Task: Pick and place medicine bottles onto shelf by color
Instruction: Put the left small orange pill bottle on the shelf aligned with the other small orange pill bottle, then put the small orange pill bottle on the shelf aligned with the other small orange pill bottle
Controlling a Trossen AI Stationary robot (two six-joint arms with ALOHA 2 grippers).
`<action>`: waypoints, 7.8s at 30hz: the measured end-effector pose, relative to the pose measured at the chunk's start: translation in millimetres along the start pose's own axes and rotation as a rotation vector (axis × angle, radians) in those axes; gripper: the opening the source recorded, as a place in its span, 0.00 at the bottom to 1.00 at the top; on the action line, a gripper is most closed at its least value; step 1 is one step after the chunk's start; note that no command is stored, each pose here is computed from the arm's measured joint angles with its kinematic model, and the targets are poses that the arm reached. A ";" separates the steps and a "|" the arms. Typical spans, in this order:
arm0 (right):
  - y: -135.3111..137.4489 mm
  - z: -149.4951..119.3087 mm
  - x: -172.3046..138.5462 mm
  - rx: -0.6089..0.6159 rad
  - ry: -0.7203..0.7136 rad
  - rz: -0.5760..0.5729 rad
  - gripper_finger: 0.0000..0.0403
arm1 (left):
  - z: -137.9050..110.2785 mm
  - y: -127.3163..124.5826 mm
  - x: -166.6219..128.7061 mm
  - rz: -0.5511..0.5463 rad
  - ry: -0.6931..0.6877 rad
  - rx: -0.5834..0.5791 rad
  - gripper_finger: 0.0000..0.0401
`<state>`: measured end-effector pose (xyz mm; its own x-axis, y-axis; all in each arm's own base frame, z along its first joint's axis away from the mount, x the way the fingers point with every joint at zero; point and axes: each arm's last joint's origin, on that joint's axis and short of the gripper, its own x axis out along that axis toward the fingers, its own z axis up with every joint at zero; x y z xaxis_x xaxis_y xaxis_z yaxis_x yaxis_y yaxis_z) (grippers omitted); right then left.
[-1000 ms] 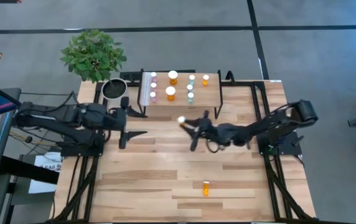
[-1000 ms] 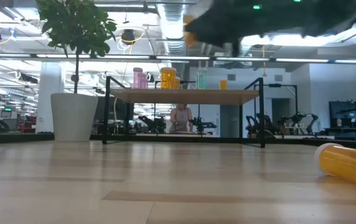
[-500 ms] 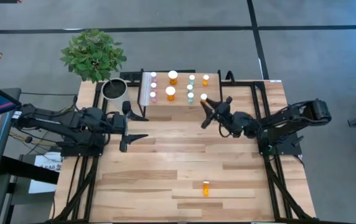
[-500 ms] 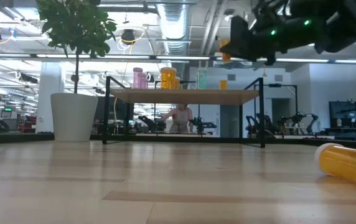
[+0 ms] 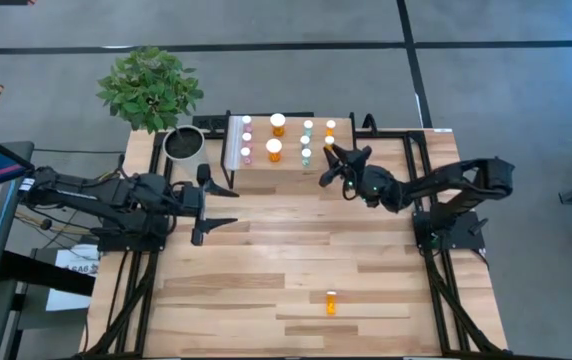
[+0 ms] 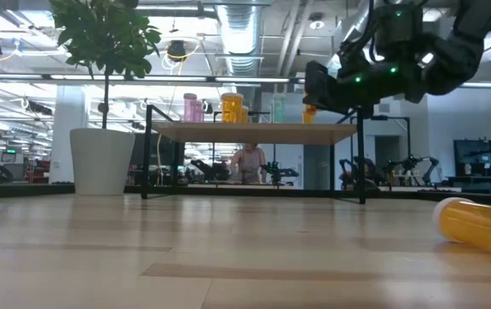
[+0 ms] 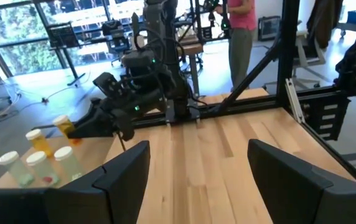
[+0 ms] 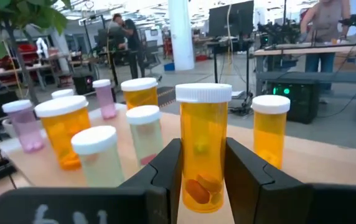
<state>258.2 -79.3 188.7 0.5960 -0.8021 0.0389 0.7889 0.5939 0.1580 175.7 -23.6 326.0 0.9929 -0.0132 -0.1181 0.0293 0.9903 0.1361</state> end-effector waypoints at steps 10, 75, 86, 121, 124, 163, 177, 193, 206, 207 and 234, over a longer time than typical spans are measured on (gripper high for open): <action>-10.6 -0.1 8.7 -0.004 0.000 -0.020 0.28 | -4.5 -0.5 -0.1 -0.006 0.046 0.007 0.64; 1.6 5.5 27.3 -0.183 0.123 -0.049 0.36 | -7.7 -1.1 -0.3 -0.015 0.080 0.003 0.64; 1.4 5.7 27.4 -0.185 0.124 -0.052 0.48 | -8.0 -1.1 -0.4 -0.015 0.082 0.004 0.64; 2.4 23.8 25.0 -0.146 0.044 -0.014 0.53 | -8.0 -1.0 -0.3 -0.015 0.083 0.003 0.64; 2.7 25.4 25.1 -0.136 0.030 -0.011 0.53 | -8.1 -1.1 -0.4 -0.015 0.083 0.003 0.64; 99.6 124.6 -153.9 -0.003 0.381 0.701 0.48 | 4.0 -0.6 0.6 -0.027 -0.052 0.020 0.64; 131.2 61.5 -163.5 0.081 1.060 0.448 0.47 | -31.7 -7.1 9.3 -0.048 -0.210 -0.100 0.64; 153.0 9.5 -148.7 0.232 1.405 0.362 0.48 | -38.8 -8.4 10.1 -0.064 -0.191 -0.107 0.64; 147.2 13.2 -127.5 0.290 1.395 0.324 0.47 | -41.1 -9.2 10.5 -0.083 -0.166 -0.121 0.64; 147.2 13.2 -127.5 0.291 1.396 0.323 0.47 | -42.4 -9.6 10.7 -0.092 -0.153 -0.119 0.64; 147.6 13.1 -128.4 0.352 1.411 0.274 0.44 | -40.1 -29.3 -0.8 -0.174 -0.143 -0.095 0.64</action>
<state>296.1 110.5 220.0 0.5291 0.1756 -0.8302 0.6771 0.5024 0.5378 169.4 -47.0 282.7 0.9802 -0.1976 0.0093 0.1973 0.9798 0.0322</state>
